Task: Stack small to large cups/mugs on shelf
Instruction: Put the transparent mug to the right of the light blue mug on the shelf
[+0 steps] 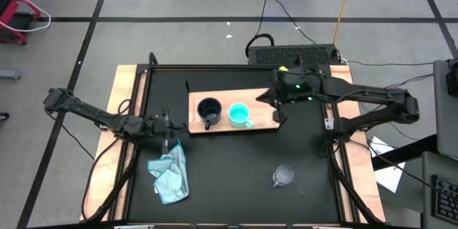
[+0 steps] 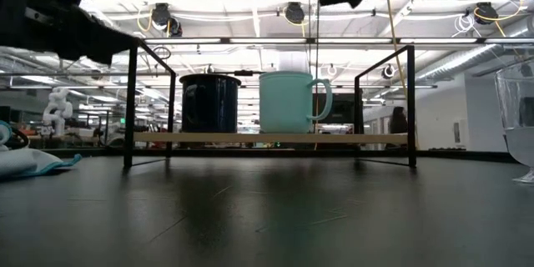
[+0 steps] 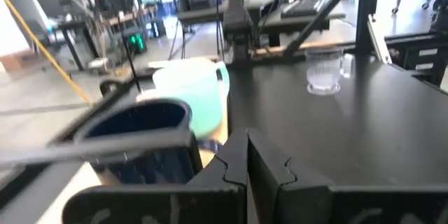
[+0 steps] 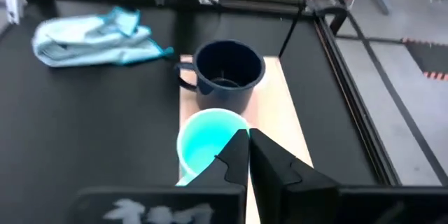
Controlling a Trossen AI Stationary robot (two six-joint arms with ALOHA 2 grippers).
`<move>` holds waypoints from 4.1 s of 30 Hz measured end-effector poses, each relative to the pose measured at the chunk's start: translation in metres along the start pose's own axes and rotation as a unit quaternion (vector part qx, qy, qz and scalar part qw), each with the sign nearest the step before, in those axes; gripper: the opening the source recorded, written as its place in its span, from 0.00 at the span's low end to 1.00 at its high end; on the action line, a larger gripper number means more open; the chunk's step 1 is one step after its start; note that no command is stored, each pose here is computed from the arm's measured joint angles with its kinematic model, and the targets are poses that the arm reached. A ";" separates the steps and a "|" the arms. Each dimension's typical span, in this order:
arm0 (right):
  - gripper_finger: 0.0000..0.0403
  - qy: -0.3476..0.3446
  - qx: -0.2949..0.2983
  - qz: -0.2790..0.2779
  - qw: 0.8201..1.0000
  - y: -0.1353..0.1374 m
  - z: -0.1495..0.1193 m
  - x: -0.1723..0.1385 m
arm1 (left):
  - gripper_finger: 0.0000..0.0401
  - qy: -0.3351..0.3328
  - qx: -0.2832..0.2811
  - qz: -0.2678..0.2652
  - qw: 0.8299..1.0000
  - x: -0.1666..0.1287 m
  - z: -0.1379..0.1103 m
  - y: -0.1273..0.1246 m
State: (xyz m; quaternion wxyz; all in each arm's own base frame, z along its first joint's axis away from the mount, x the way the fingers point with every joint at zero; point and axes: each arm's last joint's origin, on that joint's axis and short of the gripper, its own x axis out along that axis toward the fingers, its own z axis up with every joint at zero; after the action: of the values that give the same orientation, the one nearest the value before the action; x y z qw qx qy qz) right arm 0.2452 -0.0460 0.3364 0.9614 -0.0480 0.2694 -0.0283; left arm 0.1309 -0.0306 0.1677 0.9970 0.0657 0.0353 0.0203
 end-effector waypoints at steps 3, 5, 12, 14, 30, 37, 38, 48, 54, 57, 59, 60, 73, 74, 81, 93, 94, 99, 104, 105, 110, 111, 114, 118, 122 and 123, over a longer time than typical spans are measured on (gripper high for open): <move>0.00 -0.028 0.011 0.022 0.999 0.006 -0.016 -0.013 | 0.01 -0.022 0.010 0.002 1.000 -0.003 0.005 0.002; 0.00 -0.052 0.023 0.034 0.998 0.010 -0.029 -0.020 | 0.01 -0.034 0.010 0.004 0.999 -0.005 0.007 0.003; 0.00 -0.079 0.033 0.037 0.996 0.020 -0.070 -0.043 | 0.00 -0.063 0.004 0.008 0.998 -0.013 0.014 0.006; 0.00 -0.090 0.029 0.040 0.995 0.024 -0.077 -0.049 | 0.00 -0.061 0.006 0.015 0.998 -0.014 0.013 0.007; 0.00 -0.113 0.054 0.084 0.989 0.049 -0.141 -0.057 | 0.00 -0.049 -0.010 0.028 0.998 -0.014 0.011 0.008; 0.00 -0.157 0.066 0.102 0.980 0.056 -0.165 -0.052 | 0.01 -0.049 -0.012 0.028 0.998 -0.014 0.011 0.008; 0.00 -0.160 0.066 0.105 0.979 0.057 -0.168 -0.051 | 0.01 -0.049 -0.011 0.028 0.998 -0.014 0.011 0.008; 0.00 -0.195 0.044 0.156 0.967 0.071 -0.177 -0.046 | 0.03 -0.037 -0.019 0.026 0.999 -0.014 0.009 0.007; 0.00 -0.218 0.014 0.195 0.956 0.082 -0.173 -0.050 | 0.05 -0.037 -0.020 0.026 0.999 -0.014 0.009 0.007; 0.00 -0.215 0.002 0.210 0.954 0.087 -0.173 -0.049 | 0.03 -0.040 -0.021 0.026 0.999 -0.014 0.009 0.007; 0.00 -0.220 -0.006 0.221 0.950 0.090 -0.171 -0.048 | 0.02 -0.041 -0.021 0.026 0.999 -0.014 0.009 0.007; 0.00 -0.225 -0.011 0.226 0.948 0.092 -0.170 -0.048 | 0.01 -0.042 -0.022 0.026 0.999 -0.014 0.010 0.007; 0.00 -0.191 -0.039 0.283 0.939 0.113 -0.135 -0.050 | 0.06 -0.043 -0.030 0.025 0.998 -0.014 0.010 0.007; 0.00 -0.183 -0.036 0.287 0.940 0.115 -0.128 -0.050 | 0.06 -0.043 -0.030 0.025 0.998 -0.014 0.010 0.007; 0.00 -0.042 -0.049 0.226 0.972 0.124 -0.093 -0.045 | 0.06 -0.044 -0.035 0.025 0.998 -0.014 0.010 0.007; 0.05 0.081 -0.043 0.248 0.964 0.130 -0.061 -0.049 | 0.06 -0.039 -0.034 0.024 0.998 -0.014 0.009 0.007; 0.06 0.090 -0.032 0.247 0.964 0.130 -0.061 -0.048 | 0.06 -0.039 -0.034 0.024 0.998 -0.014 0.009 0.007; 0.19 0.162 0.016 0.228 0.960 0.134 -0.070 -0.036 | 0.06 -0.034 -0.034 0.024 0.999 -0.014 0.008 0.007; 0.32 0.243 0.059 0.197 0.948 0.138 -0.082 -0.025 | 0.06 -0.032 -0.035 0.024 0.999 -0.014 0.008 0.007; 0.35 0.251 0.062 0.194 0.946 0.139 -0.083 -0.023 | 0.06 -0.032 -0.035 0.024 0.999 -0.014 0.008 0.007; 0.44 0.268 0.046 0.191 0.943 0.143 -0.087 -0.013 | 0.06 -0.032 -0.036 0.024 0.999 -0.014 0.008 0.007; 0.45 0.273 0.039 0.190 0.942 0.144 -0.088 -0.010 | 0.06 -0.032 -0.037 0.024 0.999 -0.014 0.008 0.007; 0.47 0.290 0.025 0.188 0.938 0.148 -0.092 -0.002 | 0.06 -0.032 -0.043 0.024 0.998 -0.014 0.007 0.007; 0.47 0.318 0.017 0.179 0.931 0.152 -0.098 0.010 | 0.06 -0.028 -0.044 0.023 0.998 -0.014 0.007 0.007; 0.47 0.349 0.021 0.167 0.922 0.154 -0.105 0.017 | 0.06 -0.028 -0.044 0.023 0.998 -0.014 0.007 0.007; 0.47 0.354 0.022 0.165 0.920 0.155 -0.106 0.018 | 0.06 -0.028 -0.044 0.023 0.998 -0.014 0.007 0.007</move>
State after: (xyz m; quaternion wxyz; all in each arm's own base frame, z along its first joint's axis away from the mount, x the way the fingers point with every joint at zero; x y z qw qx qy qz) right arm 0.2098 0.0982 0.2206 0.7953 0.0317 0.5953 0.1096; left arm 0.1172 -0.0253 0.1761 0.9988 0.0230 0.0053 0.0432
